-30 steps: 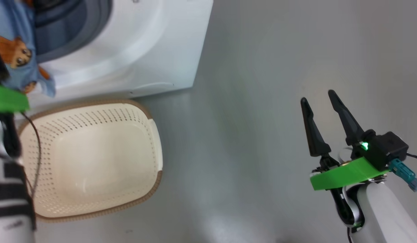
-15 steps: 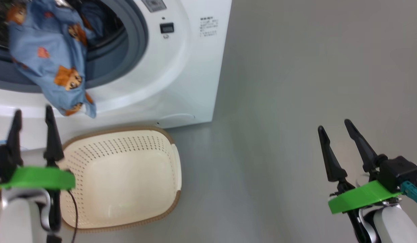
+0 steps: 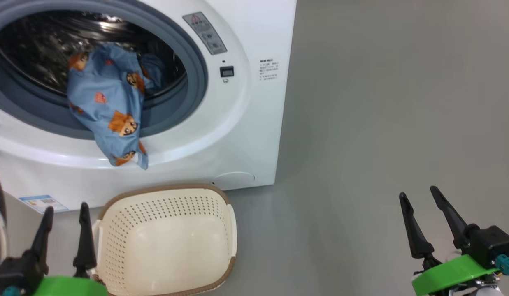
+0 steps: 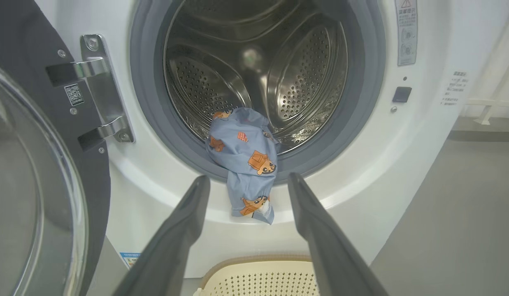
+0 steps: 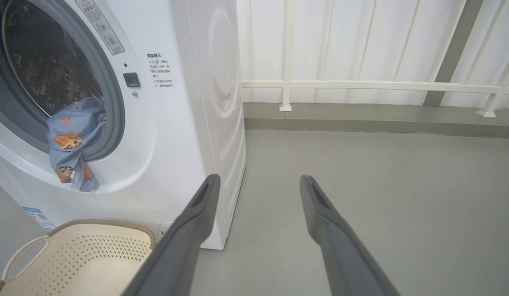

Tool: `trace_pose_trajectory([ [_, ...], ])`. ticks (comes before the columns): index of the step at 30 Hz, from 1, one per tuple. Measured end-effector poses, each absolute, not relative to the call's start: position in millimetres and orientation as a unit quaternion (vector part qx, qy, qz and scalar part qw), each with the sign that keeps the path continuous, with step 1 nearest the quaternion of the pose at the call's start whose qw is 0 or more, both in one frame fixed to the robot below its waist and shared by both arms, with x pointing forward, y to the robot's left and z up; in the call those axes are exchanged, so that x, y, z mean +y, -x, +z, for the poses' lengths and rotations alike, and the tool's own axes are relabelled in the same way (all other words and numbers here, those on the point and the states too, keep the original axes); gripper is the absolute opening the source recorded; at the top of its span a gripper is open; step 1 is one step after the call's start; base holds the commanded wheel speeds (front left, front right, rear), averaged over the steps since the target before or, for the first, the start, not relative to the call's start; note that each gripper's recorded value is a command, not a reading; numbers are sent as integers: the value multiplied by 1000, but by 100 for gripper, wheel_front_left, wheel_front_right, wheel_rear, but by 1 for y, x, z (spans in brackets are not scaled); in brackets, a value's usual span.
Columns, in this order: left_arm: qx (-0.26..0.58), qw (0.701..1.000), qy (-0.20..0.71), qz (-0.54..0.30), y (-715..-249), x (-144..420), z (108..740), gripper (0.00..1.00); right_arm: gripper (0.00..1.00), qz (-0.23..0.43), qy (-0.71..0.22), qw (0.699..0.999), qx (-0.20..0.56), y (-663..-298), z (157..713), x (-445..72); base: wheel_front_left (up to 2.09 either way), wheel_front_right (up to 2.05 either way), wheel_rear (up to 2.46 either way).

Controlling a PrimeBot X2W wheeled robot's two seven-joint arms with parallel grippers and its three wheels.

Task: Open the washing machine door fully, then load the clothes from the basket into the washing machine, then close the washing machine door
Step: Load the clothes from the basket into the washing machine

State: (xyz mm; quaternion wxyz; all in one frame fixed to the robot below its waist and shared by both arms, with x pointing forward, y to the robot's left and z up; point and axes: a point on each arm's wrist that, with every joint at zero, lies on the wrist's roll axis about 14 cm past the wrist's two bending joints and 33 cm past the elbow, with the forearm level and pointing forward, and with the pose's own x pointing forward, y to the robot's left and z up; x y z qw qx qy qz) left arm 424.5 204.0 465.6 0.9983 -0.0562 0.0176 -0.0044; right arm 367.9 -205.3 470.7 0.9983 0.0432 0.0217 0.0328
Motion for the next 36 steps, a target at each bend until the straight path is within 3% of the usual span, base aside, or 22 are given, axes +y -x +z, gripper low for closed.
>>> trace_pose_trajectory([
  [11,6,998,57,10,-379,210,475,100,100,27,-43,999,20,-344,473,-210,0,0,0],
  [20,9,998,58,14,-375,212,472,100,100,23,-43,999,22,-342,471,-212,0,0,0],
  [28,34,997,70,15,-390,211,454,100,100,20,-46,998,39,-350,461,-212,0,0,0],
  [36,68,996,63,6,-437,211,428,100,100,29,-50,998,34,-386,459,-204,0,0,0],
])
